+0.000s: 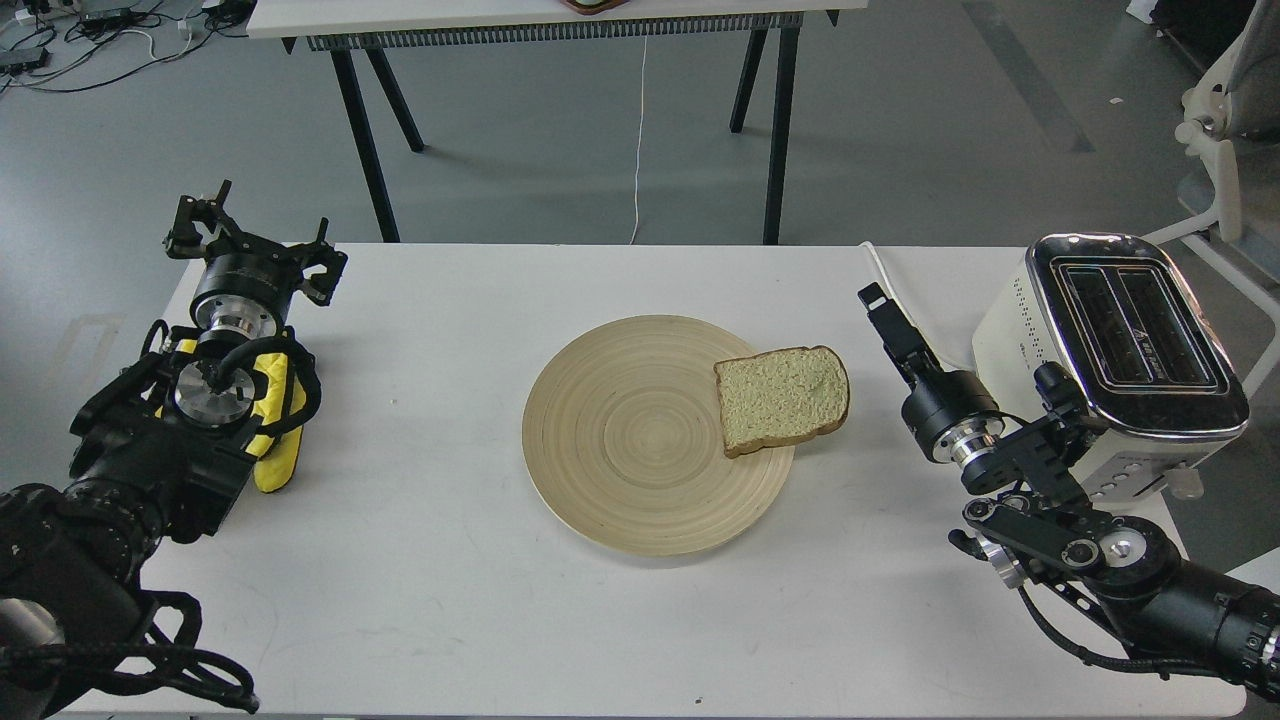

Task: Put bread in toaster with right arm
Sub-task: 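Move the right gripper down toward the bread slice on the plate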

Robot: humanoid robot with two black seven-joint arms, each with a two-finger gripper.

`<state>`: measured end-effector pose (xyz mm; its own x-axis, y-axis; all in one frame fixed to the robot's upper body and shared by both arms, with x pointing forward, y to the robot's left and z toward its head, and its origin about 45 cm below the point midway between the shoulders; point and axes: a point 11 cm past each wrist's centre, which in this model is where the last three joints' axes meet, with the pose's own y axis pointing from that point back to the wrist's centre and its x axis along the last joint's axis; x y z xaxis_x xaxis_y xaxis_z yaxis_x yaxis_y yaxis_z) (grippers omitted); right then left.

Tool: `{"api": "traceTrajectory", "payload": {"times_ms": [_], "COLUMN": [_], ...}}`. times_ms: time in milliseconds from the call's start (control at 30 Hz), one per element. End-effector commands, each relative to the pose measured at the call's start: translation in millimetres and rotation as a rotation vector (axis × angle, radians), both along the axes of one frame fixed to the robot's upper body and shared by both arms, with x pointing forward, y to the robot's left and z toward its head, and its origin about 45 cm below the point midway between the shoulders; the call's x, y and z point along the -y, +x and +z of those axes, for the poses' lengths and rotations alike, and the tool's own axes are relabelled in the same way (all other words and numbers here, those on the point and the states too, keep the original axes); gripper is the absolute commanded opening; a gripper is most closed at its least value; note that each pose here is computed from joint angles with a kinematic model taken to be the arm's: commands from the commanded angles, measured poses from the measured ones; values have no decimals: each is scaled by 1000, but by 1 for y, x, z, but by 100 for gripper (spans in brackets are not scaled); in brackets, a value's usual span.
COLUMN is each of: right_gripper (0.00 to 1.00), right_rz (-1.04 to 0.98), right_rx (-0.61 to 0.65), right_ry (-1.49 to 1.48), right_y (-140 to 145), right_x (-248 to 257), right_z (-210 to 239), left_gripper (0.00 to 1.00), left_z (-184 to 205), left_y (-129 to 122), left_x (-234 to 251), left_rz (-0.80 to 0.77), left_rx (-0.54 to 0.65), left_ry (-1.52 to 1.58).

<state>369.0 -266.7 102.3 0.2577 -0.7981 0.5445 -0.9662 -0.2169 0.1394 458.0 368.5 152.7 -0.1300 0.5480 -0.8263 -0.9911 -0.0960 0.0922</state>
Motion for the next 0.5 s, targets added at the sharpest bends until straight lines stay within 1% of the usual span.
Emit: {"api": "traceTrajectory", "payload": {"times_ms": [0, 167, 367, 467], "right_gripper": [98, 98, 97, 94], "right_rz": [-1, 58, 66, 75], "right_rx": [-37, -89, -111, -115], "right_ry": [-17, -57, -50, -33], "right_y": [-11, -28, -37, -38], "right_x": [3, -5, -10, -20], "right_z": [-13, -31, -40, -42], "left_gripper": [100, 100, 100, 100], "left_z": [0, 0, 0, 0], "left_y": [0, 0, 0, 0], "left_x": [-1, -1, 0, 0], "left_rz": [1, 1, 0, 0], "left_rx": [0, 0, 0, 0], "left_ry": [0, 0, 1, -1]}}
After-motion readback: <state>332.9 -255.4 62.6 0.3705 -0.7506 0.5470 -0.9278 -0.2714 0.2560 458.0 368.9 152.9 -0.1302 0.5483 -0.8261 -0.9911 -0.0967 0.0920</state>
